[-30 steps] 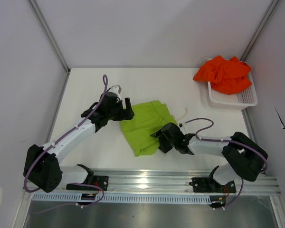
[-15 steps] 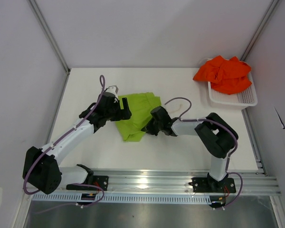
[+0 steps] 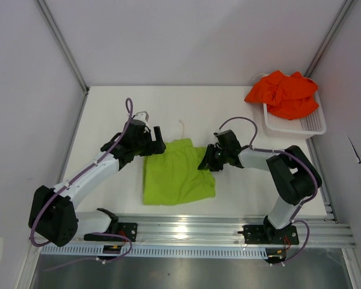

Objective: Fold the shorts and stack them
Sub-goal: Neatly place the folded shorts to the corner

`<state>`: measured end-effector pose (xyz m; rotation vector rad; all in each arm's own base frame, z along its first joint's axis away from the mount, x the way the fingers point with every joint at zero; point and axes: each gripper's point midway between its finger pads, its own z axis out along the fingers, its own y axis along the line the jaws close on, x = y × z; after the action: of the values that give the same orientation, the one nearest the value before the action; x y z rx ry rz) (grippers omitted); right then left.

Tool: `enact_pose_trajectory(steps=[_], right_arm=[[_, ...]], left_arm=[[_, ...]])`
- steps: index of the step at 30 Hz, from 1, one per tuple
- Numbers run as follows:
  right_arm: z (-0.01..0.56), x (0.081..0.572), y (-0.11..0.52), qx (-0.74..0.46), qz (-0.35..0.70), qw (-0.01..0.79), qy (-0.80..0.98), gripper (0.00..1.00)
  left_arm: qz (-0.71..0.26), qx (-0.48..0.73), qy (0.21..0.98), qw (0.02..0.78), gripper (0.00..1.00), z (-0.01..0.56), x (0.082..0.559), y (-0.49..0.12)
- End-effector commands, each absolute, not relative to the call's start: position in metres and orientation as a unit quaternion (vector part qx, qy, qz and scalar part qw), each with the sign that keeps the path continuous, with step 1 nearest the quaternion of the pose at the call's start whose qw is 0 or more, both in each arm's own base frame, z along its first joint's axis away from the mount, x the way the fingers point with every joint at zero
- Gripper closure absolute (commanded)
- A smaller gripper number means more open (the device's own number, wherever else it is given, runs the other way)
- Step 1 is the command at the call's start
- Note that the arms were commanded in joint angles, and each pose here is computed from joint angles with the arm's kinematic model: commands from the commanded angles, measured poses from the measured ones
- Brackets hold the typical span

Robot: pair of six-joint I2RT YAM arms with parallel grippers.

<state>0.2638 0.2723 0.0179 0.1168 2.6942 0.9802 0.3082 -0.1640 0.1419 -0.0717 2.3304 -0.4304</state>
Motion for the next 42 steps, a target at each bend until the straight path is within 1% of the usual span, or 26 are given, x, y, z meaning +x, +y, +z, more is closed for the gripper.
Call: enact_pose_trajectory(steps=[1, 2, 4, 11, 13, 15, 16, 18, 19, 20, 22, 23, 26, 27, 29, 30, 31, 32, 33, 34, 36, 37, 38, 39, 41, 42], right_arm=[[-0.002, 0.265, 0.246, 0.000, 0.271, 0.122, 0.955, 0.67], [0.001, 0.267, 0.249, -0.003, 0.281, 0.122, 0.952, 0.50], [0.006, 0.269, 0.255, -0.009, 0.293, 0.126, 0.948, 0.38], [0.020, 0.277, 0.253, -0.016, 0.312, 0.148, 0.938, 0.20], [0.017, 0.276, 0.253, -0.033, 0.302, 0.149, 0.941, 0.20], [0.015, 0.276, 0.255, -0.046, 0.287, 0.151, 0.945, 0.30], [0.010, 0.276, 0.255, -0.046, 0.274, 0.150, 0.949, 0.47], [0.005, 0.274, 0.259, -0.051, 0.261, 0.149, 0.952, 0.71], [0.003, 0.273, 0.262, -0.046, 0.258, 0.147, 0.954, 0.85], [0.000, 0.275, 0.265, -0.043, 0.255, 0.152, 0.954, 0.92], [-0.004, 0.266, 0.279, -0.036, 0.262, 0.146, 0.953, 1.00], [-0.006, 0.269, 0.287, -0.031, 0.264, 0.157, 0.951, 1.00], [-0.006, 0.262, 0.317, -0.032, 0.279, 0.165, 0.945, 1.00], [-0.010, 0.264, 0.329, -0.036, 0.284, 0.170, 0.943, 1.00], [0.001, 0.267, 0.364, -0.045, 0.307, 0.177, 0.934, 1.00], [-0.008, 0.264, 0.376, -0.052, 0.310, 0.166, 0.935, 1.00], [0.005, 0.265, 0.405, -0.069, 0.330, 0.176, 0.925, 1.00], [0.005, 0.263, 0.417, -0.078, 0.330, 0.175, 0.924, 1.00], [-0.013, 0.262, 0.427, -0.083, 0.317, 0.170, 0.930, 1.00], [0.002, 0.271, 0.454, -0.092, 0.338, 0.183, 0.919, 1.00], [-0.001, 0.260, 0.487, -0.115, 0.353, 0.172, 0.912, 1.00], [-0.024, 0.254, 0.492, -0.117, 0.338, 0.150, 0.922, 1.00], [-0.013, 0.250, 0.514, -0.112, 0.358, 0.146, 0.915, 0.99], [-0.015, 0.248, 0.520, -0.107, 0.363, 0.143, 0.915, 0.99], [-0.012, 0.237, 0.539, -0.107, 0.381, 0.155, 0.905, 0.94], [-0.010, 0.234, 0.543, -0.096, 0.382, 0.158, 0.906, 0.94]], left_arm=[[-0.185, -0.037, 0.911, 0.368, 0.11, 0.130, 0.304, -0.166], [-0.192, -0.039, 0.909, 0.368, 0.11, 0.130, 0.303, -0.168], [-0.207, -0.037, 0.907, 0.365, 0.11, 0.126, 0.296, -0.170], [-0.201, -0.033, 0.910, 0.362, 0.11, 0.118, 0.291, -0.167], [-0.197, -0.034, 0.908, 0.368, 0.11, 0.123, 0.293, -0.165], [-0.195, -0.033, 0.909, 0.367, 0.11, 0.126, 0.292, -0.164], [-0.183, -0.041, 0.906, 0.380, 0.11, 0.133, 0.297, -0.159], [-0.179, -0.045, 0.905, 0.384, 0.11, 0.149, 0.298, -0.157], [-0.174, -0.050, 0.905, 0.385, 0.11, 0.153, 0.298, -0.154], [-0.177, -0.053, 0.901, 0.394, 0.11, 0.164, 0.299, -0.153], [-0.174, -0.062, 0.899, 0.397, 0.11, 0.175, 0.296, -0.149], [-0.178, -0.067, 0.891, 0.412, 0.11, 0.190, 0.295, -0.146], [-0.175, -0.080, 0.884, 0.426, 0.10, 0.204, 0.288, -0.136], [-0.182, -0.082, 0.873, 0.444, 0.10, 0.220, 0.285, -0.133], [-0.177, -0.086, 0.869, 0.453, 0.10, 0.230, 0.280, -0.127], [-0.171, -0.089, 0.867, 0.459, 0.10, 0.234, 0.278, -0.122], [-0.171, -0.091, 0.863, 0.467, 0.10, 0.243, 0.274, -0.118], [-0.168, -0.093, 0.861, 0.471, 0.10, 0.246, 0.272, -0.115], [-0.162, -0.097, 0.858, 0.478, 0.10, 0.249, 0.271, -0.111], [-0.159, -0.102, 0.855, 0.483, 0.10, 0.251, 0.268, -0.107], [-0.156, -0.110, 0.847, 0.496, 0.09, 0.255, 0.265, -0.101], [-0.158, -0.116, 0.842, 0.503, 0.09, 0.257, 0.262, -0.098], [-0.157, -0.118, 0.839, 0.507, 0.09, 0.257, 0.261, -0.096], [-0.149, -0.124, 0.837, 0.512, 0.09, 0.258, 0.260, -0.091], [-0.139, -0.131, 0.835, 0.516, 0.08, 0.259, 0.257, -0.084], [-0.132, -0.133, 0.833, 0.520, 0.07, 0.261, 0.256, -0.081]])
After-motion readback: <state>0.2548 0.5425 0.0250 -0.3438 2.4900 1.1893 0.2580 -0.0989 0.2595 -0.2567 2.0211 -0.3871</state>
